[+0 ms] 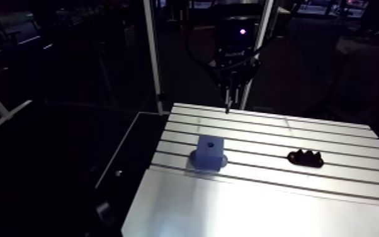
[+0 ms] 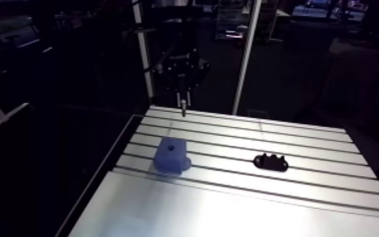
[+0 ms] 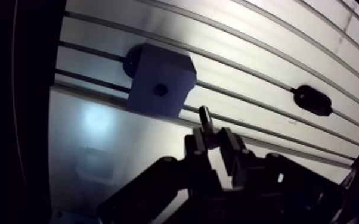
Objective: Pick up the M10 bolt and insert it into the hex recess until seated.
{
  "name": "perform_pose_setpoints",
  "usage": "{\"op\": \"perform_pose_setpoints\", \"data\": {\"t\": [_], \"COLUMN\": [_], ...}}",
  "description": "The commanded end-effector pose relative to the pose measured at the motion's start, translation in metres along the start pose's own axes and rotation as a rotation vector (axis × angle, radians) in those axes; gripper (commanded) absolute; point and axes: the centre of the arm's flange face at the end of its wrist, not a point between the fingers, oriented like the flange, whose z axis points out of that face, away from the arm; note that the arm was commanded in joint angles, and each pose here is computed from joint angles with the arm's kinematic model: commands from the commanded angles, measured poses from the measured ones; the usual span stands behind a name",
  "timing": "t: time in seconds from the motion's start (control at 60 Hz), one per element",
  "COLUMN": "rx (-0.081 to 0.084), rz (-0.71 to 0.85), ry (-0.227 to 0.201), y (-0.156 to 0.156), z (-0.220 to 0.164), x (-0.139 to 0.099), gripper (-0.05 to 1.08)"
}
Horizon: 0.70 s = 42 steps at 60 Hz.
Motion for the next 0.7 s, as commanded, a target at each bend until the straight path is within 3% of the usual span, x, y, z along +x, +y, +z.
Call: {"op": "perform_pose_setpoints", "data": {"t": [0.017, 0.167, 0.7], "rx": [-0.004, -0.025, -0.028], "rz": [-0.030, -0.074, -0.099], "ry": [-0.017, -0.018, -0.030], "y": [-0.019, -0.040, -0.050], "z": [0.009, 0.008, 0.020], "x": [-0.001, -0.003, -0.006], "gripper": [0.83, 0.83, 0.83]}}
